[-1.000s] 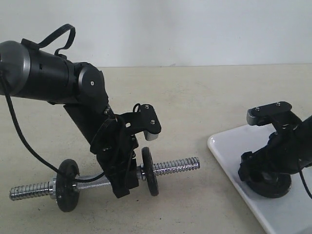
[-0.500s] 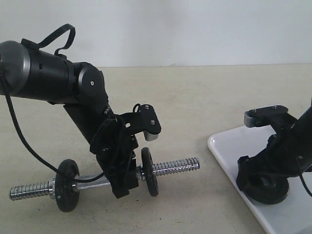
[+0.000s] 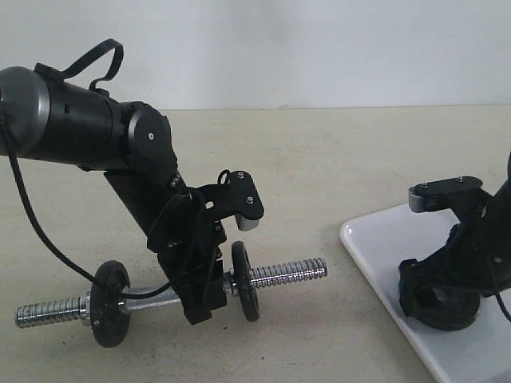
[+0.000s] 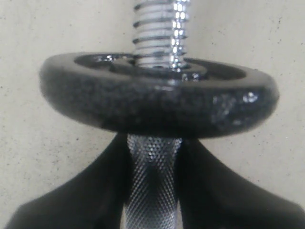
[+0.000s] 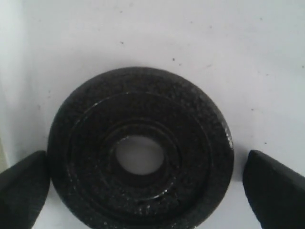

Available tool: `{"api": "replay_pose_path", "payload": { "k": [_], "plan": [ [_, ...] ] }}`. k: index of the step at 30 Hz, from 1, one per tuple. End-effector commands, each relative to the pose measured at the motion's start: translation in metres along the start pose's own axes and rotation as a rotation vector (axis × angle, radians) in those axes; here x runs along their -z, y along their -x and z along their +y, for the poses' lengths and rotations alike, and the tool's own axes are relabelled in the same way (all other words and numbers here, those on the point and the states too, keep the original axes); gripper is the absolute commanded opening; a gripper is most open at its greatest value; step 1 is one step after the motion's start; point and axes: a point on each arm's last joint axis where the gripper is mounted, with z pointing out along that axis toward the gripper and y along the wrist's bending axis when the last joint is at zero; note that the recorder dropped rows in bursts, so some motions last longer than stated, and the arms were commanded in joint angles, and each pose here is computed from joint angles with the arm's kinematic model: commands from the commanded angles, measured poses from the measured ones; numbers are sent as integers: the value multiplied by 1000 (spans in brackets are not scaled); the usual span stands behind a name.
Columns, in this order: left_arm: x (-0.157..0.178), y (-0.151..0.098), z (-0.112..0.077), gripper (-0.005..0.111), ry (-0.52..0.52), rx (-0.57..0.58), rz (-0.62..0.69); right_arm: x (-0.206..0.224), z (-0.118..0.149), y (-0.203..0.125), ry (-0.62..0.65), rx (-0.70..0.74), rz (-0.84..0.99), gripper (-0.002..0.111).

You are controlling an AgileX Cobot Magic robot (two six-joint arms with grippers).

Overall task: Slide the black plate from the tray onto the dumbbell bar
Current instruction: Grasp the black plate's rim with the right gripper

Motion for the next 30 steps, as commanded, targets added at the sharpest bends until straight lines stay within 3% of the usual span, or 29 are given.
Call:
{"api": "replay_pose_path", "payload": {
  "k": [1,30],
  "plan": [
    [1,1,-3,4,-16,20,-11,-3,-4,-2,-26,8,14,105],
    [1,1,-3,4,-16,20,-11,-14,-5,3,-32,-64,3,105]
  ]
}}
